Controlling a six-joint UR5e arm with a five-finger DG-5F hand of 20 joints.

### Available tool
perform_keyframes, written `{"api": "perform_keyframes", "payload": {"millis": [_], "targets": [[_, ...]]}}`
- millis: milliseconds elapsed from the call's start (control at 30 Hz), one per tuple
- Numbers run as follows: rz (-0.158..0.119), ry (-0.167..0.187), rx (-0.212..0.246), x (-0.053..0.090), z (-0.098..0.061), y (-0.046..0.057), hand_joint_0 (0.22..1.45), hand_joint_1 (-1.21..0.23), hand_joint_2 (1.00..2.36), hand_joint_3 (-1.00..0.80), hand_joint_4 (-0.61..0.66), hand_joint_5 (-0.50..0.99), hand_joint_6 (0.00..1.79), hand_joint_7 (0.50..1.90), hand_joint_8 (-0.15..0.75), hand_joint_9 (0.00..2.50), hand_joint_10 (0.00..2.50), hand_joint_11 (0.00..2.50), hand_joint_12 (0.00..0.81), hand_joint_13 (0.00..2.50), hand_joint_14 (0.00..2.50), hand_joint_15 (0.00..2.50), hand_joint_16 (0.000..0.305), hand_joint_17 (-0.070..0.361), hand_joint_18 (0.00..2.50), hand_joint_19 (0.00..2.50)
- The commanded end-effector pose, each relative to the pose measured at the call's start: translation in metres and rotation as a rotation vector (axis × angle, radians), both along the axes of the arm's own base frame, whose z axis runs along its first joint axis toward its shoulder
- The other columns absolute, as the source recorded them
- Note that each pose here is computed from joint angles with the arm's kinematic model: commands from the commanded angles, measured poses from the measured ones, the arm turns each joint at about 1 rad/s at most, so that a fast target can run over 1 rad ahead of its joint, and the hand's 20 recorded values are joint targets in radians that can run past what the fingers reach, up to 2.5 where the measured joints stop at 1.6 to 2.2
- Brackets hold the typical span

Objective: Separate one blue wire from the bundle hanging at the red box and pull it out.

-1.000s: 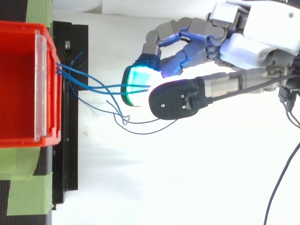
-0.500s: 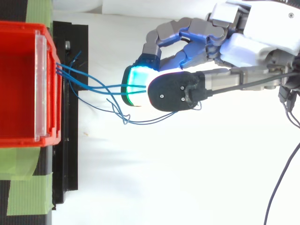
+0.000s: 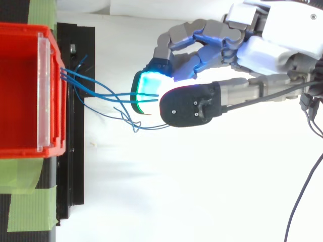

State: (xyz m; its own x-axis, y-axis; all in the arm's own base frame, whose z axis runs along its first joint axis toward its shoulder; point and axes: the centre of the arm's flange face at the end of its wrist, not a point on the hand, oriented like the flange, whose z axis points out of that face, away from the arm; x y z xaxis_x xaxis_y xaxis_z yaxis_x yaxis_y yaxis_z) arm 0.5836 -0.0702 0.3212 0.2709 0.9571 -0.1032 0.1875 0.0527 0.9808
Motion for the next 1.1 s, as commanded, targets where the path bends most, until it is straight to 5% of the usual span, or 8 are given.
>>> {"api": "perform_keyframes", "payload": {"millis": [0,433,733,1067], "targets": [[-0.001,-0.001,0.000,0.0001,0.0001,-0.0005,0.68,-0.90,1.03,-0.16,0.11,-0.26,0.86,1.21,0.288,0.36,0.02,1.43,0.324,0.36,0.02,1.43,0.035,0.079,0.17,0.45],[0.000,0.001,0.001,-0.0001,-0.0001,0.0004,0.68,-0.90,1.02,-0.32,0.12,-0.26,0.86,1.20,0.291,0.34,0.02,1.43,0.315,0.35,0.02,1.42,0.035,0.079,0.16,0.47],[0.000,0.004,0.001,-0.0005,-0.0003,0.0003,0.56,-0.70,1.01,-0.40,0.18,-0.25,0.84,1.19,0.327,0.44,0.02,1.39,0.335,0.44,0.02,1.45,0.039,0.087,0.24,0.57],[0.000,0.004,0.001,-0.0005,-0.0003,0.0003,0.55,-0.66,1.01,-0.41,0.20,-0.24,0.84,1.18,0.336,0.50,0.02,1.39,0.348,0.49,0.02,1.44,0.042,0.095,0.30,0.61]]}}
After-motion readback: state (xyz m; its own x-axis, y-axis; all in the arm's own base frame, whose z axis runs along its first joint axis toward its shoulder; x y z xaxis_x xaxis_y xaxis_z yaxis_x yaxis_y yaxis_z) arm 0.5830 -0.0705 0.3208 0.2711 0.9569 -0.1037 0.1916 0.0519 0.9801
